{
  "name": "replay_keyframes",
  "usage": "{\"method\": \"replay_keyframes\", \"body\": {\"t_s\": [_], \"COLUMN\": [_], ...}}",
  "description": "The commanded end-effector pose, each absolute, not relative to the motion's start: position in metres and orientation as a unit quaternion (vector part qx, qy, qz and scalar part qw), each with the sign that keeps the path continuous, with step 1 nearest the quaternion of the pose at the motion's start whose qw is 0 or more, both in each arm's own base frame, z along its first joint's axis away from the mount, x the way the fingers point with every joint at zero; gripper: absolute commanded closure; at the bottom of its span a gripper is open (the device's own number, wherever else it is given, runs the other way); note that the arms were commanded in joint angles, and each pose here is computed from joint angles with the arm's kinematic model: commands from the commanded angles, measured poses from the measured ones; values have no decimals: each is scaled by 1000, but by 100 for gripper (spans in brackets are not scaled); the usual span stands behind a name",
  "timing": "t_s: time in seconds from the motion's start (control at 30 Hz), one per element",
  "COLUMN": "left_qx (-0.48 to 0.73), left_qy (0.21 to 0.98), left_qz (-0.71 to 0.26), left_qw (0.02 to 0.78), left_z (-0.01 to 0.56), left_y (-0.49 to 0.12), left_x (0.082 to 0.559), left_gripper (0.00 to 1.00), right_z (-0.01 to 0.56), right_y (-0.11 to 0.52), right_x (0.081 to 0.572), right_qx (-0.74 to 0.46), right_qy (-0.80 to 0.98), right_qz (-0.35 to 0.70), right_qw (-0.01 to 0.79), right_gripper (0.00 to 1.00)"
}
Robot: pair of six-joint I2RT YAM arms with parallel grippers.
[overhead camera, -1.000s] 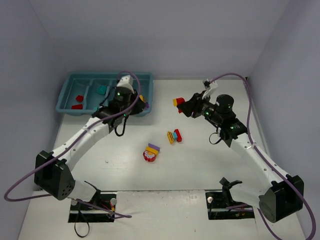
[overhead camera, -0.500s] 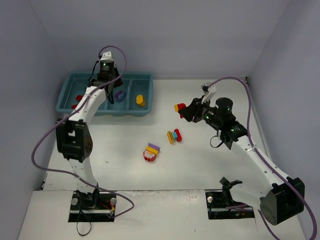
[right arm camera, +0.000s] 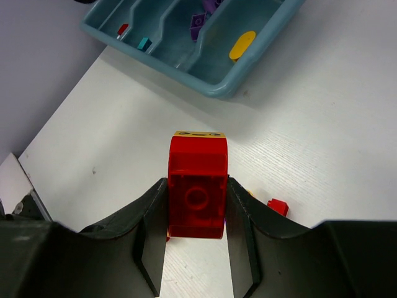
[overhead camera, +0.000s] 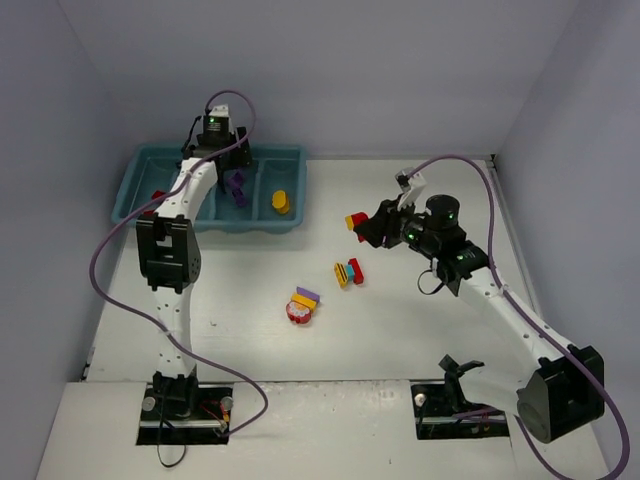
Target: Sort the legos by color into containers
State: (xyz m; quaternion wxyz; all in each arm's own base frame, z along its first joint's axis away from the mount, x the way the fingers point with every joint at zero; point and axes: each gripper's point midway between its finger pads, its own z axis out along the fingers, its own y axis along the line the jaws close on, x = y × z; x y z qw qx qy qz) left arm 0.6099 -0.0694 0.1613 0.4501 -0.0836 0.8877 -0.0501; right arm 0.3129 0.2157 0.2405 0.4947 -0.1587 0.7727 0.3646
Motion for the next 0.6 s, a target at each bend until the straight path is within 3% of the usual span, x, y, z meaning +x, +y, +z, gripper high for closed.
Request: {"method": "replay_keyframes", "body": {"t_s": [0.0, 0.17, 0.33, 0.57], "left_qx": [-55, 20, 145, 288], "left_qy": [854, 838, 796, 733], "left_qz": [-87, -193, -350, -453], "left_qw": [511, 511, 472, 418], "left_z": [248, 284, 314, 333], "left_y": [-75, -114, -178, -249], "left_x": [600, 548, 456, 344], "left_gripper": [28, 26, 26, 23], "right_z": [264, 274, 285, 297], "right_y": [229, 243, 259, 273], "right_x": [315, 308, 292, 269], "right_qx": [-203, -268, -345, -412], "right_qy": [740, 711, 667, 615], "right_qz": [380, 406, 447, 504], "right_qw": [517, 508, 486, 445], "right_gripper": [100, 100, 100, 100]}}
